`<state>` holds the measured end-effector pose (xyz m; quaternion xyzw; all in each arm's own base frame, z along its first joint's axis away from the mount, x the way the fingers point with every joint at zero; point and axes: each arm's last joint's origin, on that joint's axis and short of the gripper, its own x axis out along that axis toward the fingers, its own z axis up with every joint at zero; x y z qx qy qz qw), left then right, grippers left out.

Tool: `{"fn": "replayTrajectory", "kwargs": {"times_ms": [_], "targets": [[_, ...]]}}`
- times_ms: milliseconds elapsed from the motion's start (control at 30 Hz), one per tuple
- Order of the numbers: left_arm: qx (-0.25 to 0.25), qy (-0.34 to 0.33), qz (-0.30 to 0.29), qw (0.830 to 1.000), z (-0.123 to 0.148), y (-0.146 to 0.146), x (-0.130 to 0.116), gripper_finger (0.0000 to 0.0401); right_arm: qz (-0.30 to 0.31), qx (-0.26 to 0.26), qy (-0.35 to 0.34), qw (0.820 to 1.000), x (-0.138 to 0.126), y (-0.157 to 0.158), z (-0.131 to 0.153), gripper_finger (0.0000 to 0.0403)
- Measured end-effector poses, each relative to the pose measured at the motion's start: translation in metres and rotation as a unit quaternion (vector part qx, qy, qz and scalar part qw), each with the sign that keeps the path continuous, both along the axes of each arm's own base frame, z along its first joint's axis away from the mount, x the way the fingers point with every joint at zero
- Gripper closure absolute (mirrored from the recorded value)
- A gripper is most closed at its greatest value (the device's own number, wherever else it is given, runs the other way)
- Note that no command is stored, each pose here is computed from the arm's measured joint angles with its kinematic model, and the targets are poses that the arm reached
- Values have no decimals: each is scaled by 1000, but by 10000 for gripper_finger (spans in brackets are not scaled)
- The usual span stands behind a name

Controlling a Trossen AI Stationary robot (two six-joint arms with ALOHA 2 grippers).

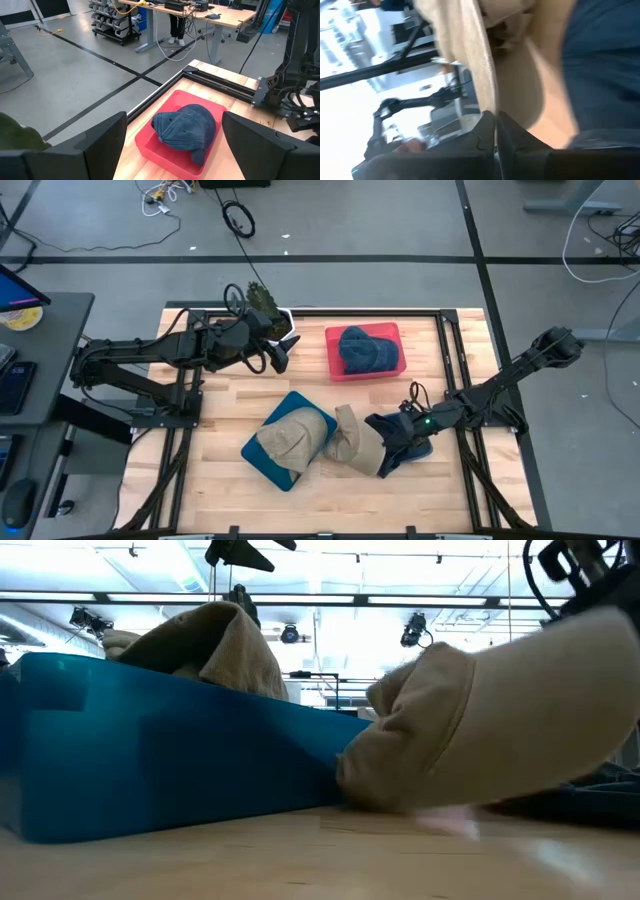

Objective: Pick & Place hat
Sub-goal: Put the brown cap into the blue bin

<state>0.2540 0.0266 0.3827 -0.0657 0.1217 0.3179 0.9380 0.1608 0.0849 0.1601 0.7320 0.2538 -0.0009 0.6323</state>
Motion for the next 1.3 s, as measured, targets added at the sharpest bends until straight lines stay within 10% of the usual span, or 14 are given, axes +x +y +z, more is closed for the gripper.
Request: {"fn": "replayTrajectory", "kwargs": {"times_ms": [433, 733, 1067, 1300], "targets": [[-11, -9, 4, 1000, 0, 0, 0, 69, 13, 37, -166, 985, -4, -2, 39, 402], [-70, -66, -83, 992, 6, -5, 5, 69, 31, 18, -337, 941, -16, -8, 73, 403], [-291, -158, -240, 913, 15, 3, 8, 69, 67, -1, -376, 924, -15, -18, 79, 403], [-435, -92, -220, 868, -1, 11, 2, 69, 44, -44, -424, 903, -13, -31, 85, 403]]}}
